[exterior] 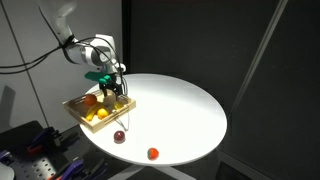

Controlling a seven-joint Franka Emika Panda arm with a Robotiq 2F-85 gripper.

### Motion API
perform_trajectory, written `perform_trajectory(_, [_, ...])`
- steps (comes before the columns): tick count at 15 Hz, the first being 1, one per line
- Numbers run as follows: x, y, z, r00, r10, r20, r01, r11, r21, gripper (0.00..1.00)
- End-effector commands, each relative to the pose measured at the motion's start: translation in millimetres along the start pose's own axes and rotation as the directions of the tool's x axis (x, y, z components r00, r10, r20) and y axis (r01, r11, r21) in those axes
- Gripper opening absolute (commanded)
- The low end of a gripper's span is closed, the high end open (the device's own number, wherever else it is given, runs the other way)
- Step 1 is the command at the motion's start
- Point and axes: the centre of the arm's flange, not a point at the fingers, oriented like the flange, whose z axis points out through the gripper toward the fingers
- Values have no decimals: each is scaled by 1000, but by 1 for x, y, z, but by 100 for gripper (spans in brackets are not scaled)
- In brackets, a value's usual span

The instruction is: Put the lemon in the box.

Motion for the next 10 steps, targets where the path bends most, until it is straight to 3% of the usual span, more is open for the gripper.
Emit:
perform_trajectory(1, [-12, 4, -21, 995, 96, 3, -96, 995, 5, 100])
perform_trajectory(6, [-23, 13, -43, 970, 245, -7, -245, 969, 27, 100])
perform_trajectory(10, [-35, 20, -61, 960, 281, 4, -281, 959, 36, 100])
